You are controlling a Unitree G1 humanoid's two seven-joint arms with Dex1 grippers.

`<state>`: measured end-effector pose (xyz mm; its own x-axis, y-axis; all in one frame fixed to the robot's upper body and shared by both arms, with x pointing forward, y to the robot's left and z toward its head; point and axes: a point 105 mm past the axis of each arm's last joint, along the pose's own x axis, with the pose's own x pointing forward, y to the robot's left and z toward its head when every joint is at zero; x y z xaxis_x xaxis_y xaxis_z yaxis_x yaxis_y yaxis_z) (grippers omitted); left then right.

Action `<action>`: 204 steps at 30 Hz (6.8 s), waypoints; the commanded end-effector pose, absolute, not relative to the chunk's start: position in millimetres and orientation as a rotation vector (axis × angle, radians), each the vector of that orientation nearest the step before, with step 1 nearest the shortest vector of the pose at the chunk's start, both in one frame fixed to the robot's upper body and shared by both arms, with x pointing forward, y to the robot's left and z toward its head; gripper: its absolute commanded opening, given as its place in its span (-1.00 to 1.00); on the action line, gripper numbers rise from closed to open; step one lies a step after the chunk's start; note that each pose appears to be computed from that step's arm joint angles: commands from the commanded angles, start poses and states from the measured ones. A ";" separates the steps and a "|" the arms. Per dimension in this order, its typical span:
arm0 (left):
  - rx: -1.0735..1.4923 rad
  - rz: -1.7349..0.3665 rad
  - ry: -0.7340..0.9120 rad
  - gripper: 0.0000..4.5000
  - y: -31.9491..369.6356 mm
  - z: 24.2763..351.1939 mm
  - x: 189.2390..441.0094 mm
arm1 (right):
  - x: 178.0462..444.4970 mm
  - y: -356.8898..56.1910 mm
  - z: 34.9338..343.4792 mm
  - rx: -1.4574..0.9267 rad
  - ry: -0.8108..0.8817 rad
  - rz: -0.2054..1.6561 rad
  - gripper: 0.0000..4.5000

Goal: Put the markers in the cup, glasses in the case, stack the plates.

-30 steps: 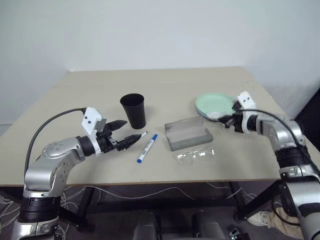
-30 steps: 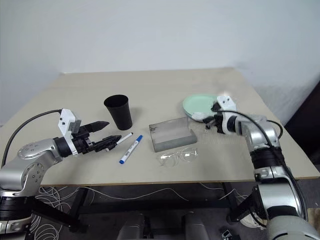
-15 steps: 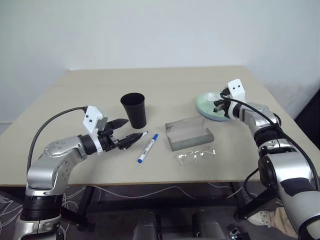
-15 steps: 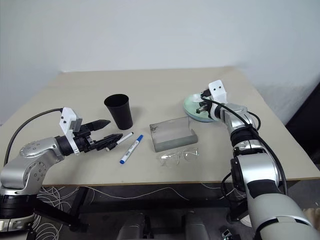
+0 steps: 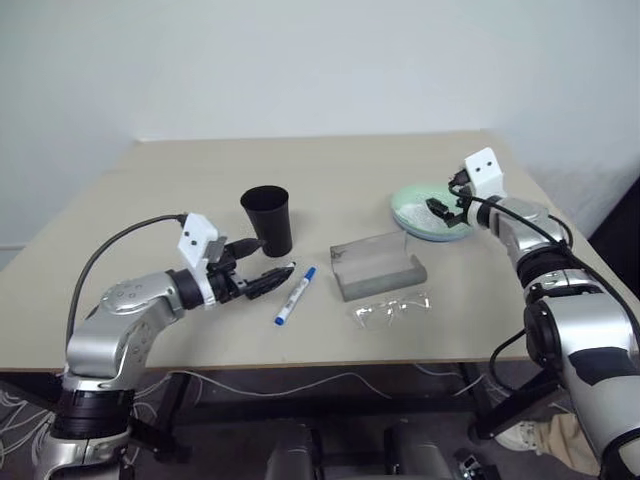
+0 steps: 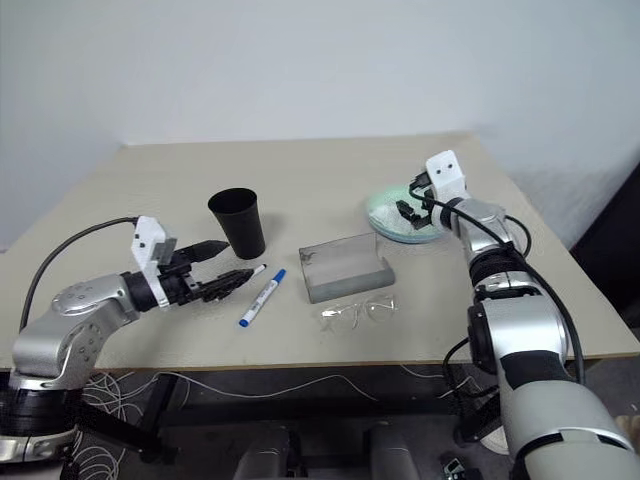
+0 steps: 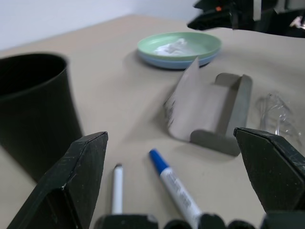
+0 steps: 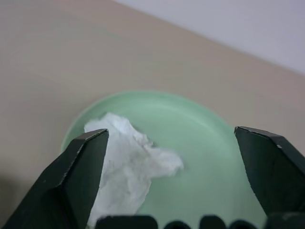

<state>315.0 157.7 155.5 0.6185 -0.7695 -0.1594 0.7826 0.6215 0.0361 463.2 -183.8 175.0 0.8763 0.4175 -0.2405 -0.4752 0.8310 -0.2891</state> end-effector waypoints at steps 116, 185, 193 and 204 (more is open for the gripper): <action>0.865 -1.333 0.389 -0.71 -17.6 128.4 373.3 | 288.6 -199.7 230.3 -0.580 0.119 1.093 1.00; 0.650 -0.853 0.460 0.05 61.9 166.6 392.4 | 289.6 -186.1 229.7 -0.541 0.122 1.128 1.00; 0.535 -0.647 0.707 0.99 85.0 147.8 380.5 | 294.1 -180.2 228.8 -0.534 0.121 1.160 1.00; 0.490 -0.609 0.851 0.99 88.4 122.4 361.1 | 298.5 -172.4 228.3 -0.529 0.110 1.193 1.00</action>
<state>361.9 88.7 116.8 0.4897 -0.3012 -0.8182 0.6783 0.7212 0.1405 298.0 -173.5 216.7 0.3669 0.8522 -0.3730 -0.9197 0.2720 -0.2833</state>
